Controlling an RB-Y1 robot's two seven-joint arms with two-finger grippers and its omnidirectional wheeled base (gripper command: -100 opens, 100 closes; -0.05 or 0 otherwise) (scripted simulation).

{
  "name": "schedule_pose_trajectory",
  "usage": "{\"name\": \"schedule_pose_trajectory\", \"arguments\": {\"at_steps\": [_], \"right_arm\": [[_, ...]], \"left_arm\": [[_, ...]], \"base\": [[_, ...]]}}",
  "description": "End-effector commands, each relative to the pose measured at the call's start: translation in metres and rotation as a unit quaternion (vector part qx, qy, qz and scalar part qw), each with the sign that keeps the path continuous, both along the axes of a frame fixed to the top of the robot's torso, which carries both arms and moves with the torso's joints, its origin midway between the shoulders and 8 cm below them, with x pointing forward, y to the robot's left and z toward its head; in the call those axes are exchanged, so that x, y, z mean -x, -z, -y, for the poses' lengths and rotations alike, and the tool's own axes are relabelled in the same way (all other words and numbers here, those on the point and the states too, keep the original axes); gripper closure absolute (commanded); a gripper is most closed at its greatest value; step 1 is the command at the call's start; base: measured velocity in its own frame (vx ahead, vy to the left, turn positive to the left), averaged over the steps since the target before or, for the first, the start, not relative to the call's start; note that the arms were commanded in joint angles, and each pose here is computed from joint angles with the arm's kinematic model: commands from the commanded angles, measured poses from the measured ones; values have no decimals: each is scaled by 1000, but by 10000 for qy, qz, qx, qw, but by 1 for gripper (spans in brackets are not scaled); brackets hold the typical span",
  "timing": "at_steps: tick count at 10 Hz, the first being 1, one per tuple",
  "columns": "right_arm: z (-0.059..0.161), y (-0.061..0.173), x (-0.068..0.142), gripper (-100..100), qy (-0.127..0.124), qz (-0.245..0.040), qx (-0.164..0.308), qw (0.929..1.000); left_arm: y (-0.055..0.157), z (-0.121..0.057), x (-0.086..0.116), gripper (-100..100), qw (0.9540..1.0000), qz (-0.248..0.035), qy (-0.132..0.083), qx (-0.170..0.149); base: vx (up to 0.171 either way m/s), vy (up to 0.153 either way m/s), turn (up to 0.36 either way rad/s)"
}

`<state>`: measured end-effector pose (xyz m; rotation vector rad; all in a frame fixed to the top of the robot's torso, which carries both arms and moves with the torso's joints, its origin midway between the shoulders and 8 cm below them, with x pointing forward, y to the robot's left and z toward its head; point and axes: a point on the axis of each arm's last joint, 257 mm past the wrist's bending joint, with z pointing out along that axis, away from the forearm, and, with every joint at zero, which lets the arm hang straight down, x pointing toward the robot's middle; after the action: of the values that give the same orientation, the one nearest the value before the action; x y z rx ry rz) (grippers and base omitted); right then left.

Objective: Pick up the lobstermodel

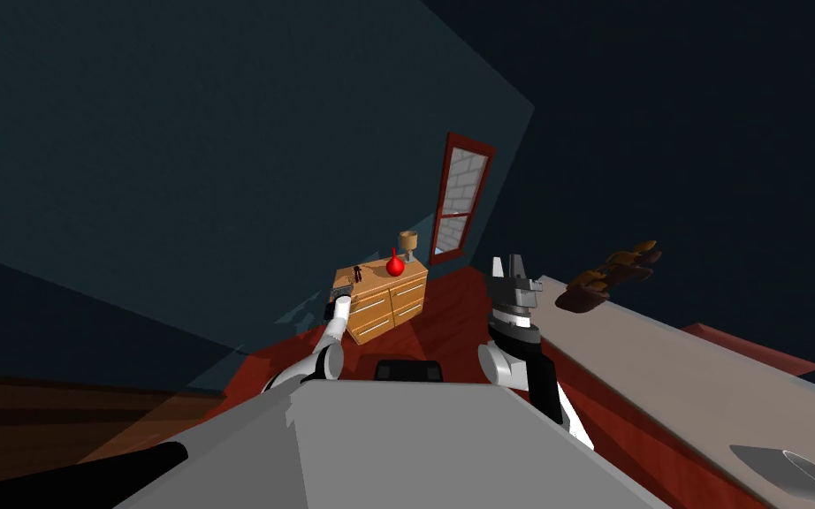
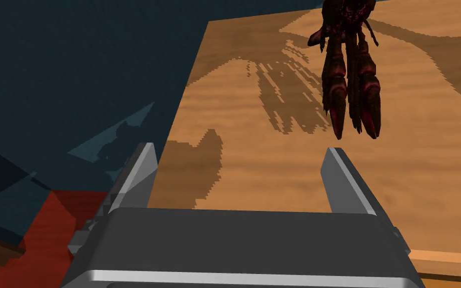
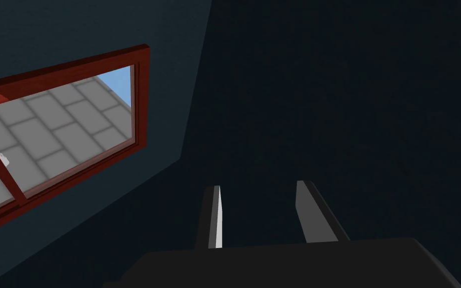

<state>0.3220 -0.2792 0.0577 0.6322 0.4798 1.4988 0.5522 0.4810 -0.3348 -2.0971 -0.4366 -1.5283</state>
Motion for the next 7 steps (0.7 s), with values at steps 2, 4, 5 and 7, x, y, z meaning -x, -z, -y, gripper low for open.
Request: {"name": "schedule_pose_trajectory", "arguments": {"at_steps": [2, 4, 5, 7], "right_arm": [[0, 0, 0, 0, 0, 0, 0, 10000], [0, 0, 0, 0, 1, -1, 1, 10000], [0, 0, 0, 0, 1, 0, 1, 10000], [0, 0, 0, 0, 1, -1, 3, 10000]], "left_arm": [[14, 30, -13, -100, 9994, -68, 179, 299], [19, 48, -18, -100, 9986, -83, 262, 462], [23, 63, -23, -100, 9977, -85, 327, 595], [21, 81, -31, -100, 9966, -41, 390, 730]], "base": [[95, -29, 14], [135, 21, 21], [131, 62, 43], [249, 150, 59]]}}
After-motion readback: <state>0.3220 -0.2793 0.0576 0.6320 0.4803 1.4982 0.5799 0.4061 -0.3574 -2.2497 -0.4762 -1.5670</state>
